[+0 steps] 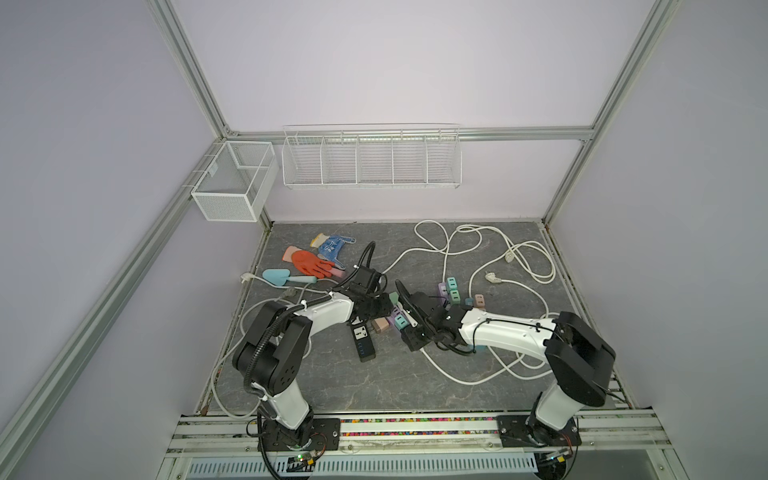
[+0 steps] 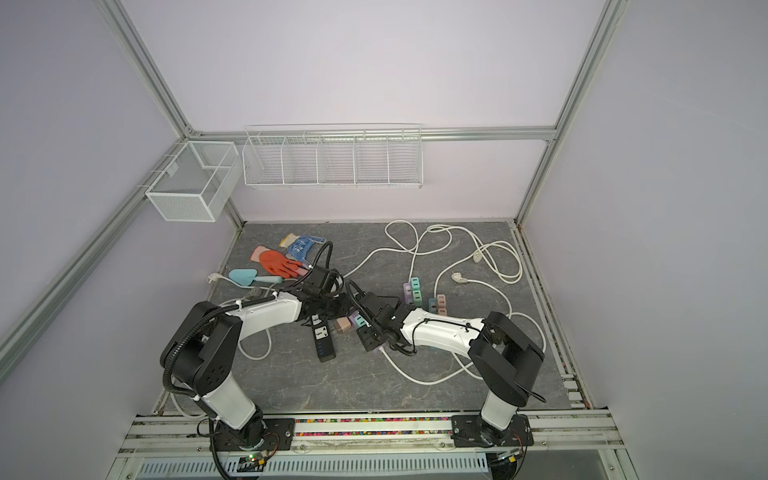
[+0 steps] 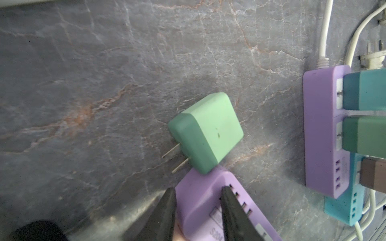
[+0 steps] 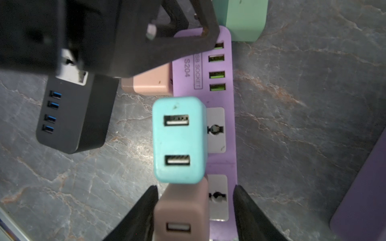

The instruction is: Pull the plug off the socket

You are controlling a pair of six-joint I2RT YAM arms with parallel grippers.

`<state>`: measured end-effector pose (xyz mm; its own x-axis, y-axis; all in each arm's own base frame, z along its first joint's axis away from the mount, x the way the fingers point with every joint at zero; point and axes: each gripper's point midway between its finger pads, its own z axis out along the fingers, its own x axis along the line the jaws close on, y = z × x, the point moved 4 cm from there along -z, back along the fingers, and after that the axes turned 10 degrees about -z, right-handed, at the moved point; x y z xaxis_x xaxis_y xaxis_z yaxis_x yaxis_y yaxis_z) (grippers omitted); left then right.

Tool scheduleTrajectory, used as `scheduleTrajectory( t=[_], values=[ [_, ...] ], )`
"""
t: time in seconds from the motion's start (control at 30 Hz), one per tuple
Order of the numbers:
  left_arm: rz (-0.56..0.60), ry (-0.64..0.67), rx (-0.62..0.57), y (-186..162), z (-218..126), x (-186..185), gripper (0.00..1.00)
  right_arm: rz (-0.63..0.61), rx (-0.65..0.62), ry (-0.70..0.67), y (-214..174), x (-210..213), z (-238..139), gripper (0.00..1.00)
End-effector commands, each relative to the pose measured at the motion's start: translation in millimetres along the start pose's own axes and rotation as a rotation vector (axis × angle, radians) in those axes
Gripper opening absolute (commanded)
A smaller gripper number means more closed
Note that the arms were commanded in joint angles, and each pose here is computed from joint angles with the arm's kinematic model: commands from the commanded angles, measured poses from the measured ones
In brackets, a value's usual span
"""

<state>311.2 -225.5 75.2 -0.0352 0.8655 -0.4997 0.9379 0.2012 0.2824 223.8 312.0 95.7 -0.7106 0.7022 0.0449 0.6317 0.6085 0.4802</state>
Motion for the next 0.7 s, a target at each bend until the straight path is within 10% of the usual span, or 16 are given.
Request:
scheduleTrajectory(
  t=[0.0,0.67],
  values=[
    [-0.01,0.14,0.06,-22.7,8.8,36.5,0.37,-0.021,0.008,-0.01,1.8,-3.3,0.3,0.56],
    [-0.047,0.22,0.067,-37.6,7.4,59.1,0.37,-0.064,0.01,0.011,0.2,1.8,-6.1,0.39]
  ],
)
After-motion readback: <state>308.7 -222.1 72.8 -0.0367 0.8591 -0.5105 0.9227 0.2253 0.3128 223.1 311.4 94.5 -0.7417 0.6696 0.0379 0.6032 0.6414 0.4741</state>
